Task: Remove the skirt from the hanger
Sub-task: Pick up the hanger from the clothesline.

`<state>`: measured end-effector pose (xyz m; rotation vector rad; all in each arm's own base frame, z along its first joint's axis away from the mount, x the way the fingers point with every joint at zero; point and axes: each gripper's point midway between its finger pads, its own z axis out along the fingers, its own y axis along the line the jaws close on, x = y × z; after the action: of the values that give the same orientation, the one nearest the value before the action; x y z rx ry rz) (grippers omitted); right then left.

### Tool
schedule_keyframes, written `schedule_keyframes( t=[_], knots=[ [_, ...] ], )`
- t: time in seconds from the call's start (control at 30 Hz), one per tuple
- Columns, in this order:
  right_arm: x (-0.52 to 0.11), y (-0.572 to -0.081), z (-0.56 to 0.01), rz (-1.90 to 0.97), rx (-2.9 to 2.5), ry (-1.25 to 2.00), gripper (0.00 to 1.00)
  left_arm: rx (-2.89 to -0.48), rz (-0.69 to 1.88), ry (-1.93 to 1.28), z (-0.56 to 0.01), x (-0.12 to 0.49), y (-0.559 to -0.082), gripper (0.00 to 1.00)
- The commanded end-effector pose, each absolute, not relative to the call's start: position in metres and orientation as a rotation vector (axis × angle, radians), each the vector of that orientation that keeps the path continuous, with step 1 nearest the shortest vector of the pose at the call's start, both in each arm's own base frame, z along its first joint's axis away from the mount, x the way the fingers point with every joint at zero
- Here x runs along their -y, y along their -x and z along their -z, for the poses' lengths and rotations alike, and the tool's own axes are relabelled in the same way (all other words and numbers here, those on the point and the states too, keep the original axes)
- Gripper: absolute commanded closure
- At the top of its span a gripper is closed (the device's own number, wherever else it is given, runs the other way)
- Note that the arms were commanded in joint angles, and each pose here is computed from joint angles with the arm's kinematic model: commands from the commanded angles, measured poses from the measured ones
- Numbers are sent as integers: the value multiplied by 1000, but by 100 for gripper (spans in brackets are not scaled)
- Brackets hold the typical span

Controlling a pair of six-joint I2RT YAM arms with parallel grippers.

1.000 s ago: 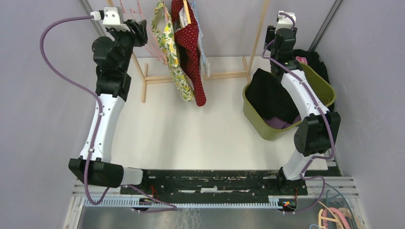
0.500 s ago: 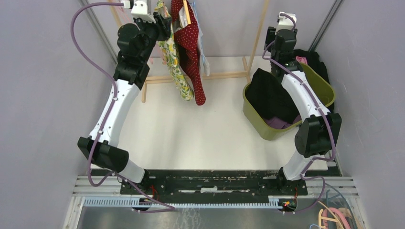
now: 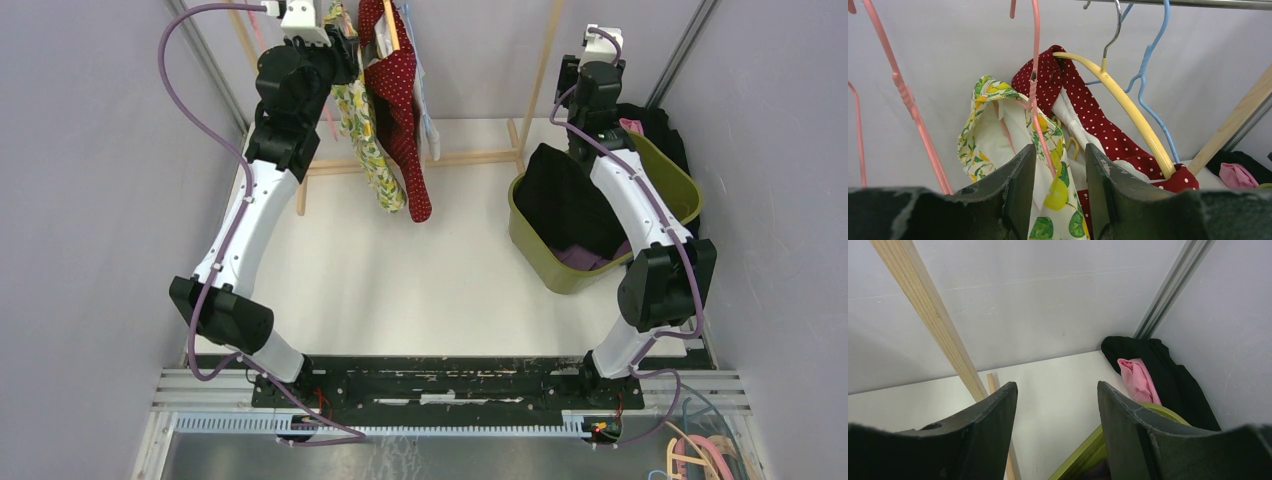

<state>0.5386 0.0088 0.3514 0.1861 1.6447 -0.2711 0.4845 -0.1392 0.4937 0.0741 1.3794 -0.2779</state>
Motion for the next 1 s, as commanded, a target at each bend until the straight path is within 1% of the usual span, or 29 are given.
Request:
schedule_keyframes(
  t=[0.0, 0.37, 0.73, 0.97],
  knots=[
    [-5, -535, -381, 255, -1560, -219, 34, -1275, 256, -67, -535, 132, -473, 52],
    [-6, -542, -368, 253, -1579, -227, 34, -1324, 115, -52, -516, 116, -486, 51],
    [-2, -548, -359, 285, -1588, -239, 34, -1343, 108, -66, -504, 122, -505, 51],
    [4, -550, -354, 319, -1591, -255, 34, -1405, 22, -81, -478, 114, -510, 51]
  ],
)
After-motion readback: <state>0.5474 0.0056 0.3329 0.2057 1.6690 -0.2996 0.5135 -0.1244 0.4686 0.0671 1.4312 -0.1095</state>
